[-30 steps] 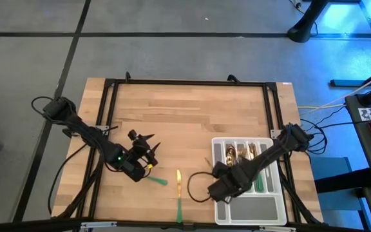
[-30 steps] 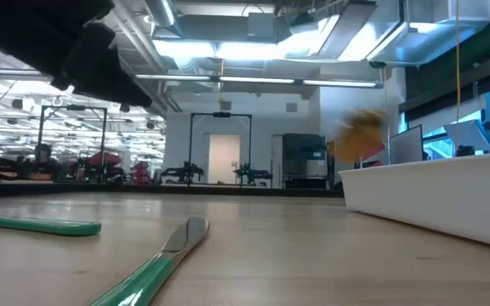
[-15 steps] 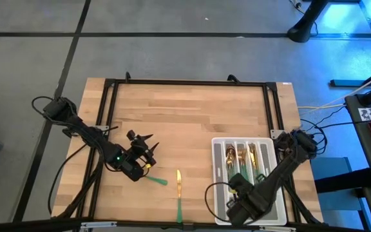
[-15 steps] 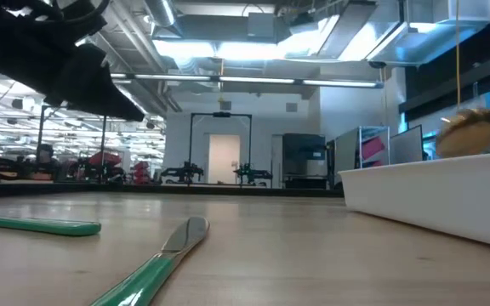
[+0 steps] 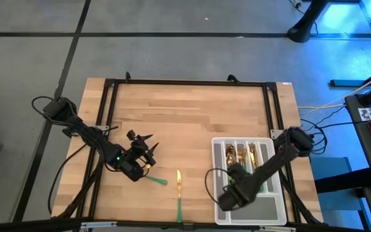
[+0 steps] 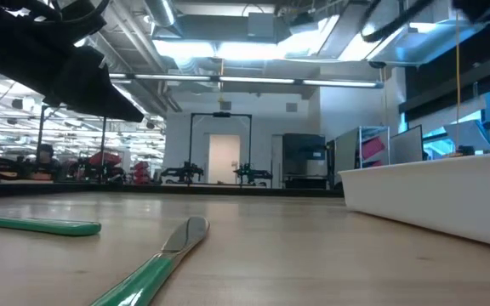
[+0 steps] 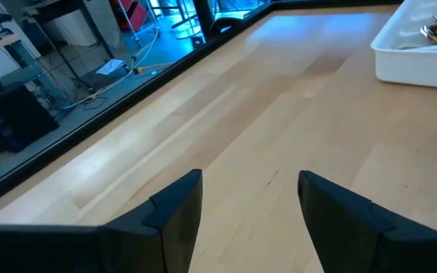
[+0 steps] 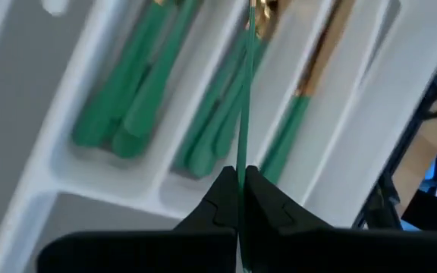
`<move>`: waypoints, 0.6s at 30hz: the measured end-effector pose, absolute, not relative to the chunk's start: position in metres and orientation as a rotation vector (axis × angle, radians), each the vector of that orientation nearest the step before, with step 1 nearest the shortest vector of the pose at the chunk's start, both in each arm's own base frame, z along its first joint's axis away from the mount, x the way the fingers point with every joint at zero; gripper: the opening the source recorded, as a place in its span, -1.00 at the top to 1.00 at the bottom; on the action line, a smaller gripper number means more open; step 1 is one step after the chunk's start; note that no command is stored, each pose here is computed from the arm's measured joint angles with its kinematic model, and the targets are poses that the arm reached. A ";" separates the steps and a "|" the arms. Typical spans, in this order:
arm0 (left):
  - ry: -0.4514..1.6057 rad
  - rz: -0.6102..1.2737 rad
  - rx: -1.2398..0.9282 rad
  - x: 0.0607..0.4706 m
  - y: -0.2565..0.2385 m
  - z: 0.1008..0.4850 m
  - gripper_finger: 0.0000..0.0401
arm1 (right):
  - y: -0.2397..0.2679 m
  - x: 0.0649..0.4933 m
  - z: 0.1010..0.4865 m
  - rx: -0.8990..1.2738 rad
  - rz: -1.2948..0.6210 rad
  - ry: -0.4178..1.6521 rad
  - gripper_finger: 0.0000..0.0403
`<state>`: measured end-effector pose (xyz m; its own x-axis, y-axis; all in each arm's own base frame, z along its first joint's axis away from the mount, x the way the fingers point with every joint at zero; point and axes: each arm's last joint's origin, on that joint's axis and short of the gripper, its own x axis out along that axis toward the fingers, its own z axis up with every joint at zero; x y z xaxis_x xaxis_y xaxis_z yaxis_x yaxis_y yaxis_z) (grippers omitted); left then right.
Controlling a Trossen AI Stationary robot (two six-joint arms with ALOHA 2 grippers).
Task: Sort silverware
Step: Put the green spoon into the silverware rack, then put the bottom green knife into the silverware rack
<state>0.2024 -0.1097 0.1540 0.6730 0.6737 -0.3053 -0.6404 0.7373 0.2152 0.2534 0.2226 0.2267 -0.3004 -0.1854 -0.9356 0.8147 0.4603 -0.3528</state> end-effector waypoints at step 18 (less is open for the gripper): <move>0.399 0.733 0.131 0.202 -0.110 0.154 -0.02 | 0.198 0.288 0.210 0.571 -0.952 1.682 0.91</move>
<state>0.2022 -0.1095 0.1539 0.6718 0.6738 -0.3077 -0.6245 0.7386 0.2538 0.2884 0.1980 0.2099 -0.3153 -0.0883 -0.9449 0.7647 0.5659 -0.3081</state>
